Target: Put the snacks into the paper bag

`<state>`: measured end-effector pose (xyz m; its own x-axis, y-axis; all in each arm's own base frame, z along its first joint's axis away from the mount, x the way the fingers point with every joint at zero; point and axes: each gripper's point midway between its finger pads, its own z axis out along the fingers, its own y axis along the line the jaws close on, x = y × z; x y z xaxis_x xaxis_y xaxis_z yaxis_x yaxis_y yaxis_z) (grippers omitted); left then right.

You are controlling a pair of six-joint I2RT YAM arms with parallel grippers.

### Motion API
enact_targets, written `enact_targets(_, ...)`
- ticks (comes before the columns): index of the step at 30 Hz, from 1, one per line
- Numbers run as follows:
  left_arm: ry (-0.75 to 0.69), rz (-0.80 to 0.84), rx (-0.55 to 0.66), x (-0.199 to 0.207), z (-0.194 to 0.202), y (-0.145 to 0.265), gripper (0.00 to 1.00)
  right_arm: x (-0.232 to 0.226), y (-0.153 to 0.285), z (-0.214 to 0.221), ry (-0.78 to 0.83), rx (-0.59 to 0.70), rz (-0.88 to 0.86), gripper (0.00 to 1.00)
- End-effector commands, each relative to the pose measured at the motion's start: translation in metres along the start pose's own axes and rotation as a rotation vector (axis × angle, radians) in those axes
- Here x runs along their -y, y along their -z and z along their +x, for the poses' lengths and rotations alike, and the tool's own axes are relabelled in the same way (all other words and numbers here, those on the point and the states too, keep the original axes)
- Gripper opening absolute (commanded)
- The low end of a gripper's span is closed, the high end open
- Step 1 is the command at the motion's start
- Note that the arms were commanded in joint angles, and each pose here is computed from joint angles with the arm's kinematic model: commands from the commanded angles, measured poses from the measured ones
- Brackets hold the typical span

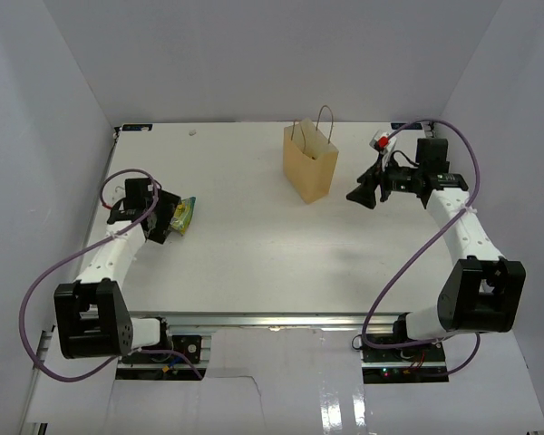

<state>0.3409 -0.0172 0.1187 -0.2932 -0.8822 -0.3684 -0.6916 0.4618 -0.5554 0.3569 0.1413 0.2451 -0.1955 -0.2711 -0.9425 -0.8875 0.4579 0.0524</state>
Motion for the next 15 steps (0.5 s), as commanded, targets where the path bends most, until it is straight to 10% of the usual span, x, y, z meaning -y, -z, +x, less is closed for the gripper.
enact_targets(1, 0.216, -0.093, -0.017, -0.022, -0.007, -0.014, 0.96, -0.015, 0.013, 0.045, -0.046, -0.077, 0.008, 0.75)
enact_targets(15, 0.321, -0.182, 0.021, -0.050, -0.032, -0.075, 0.73, -0.024, 0.013, 0.068, -0.085, -0.096, -0.006, 0.75)
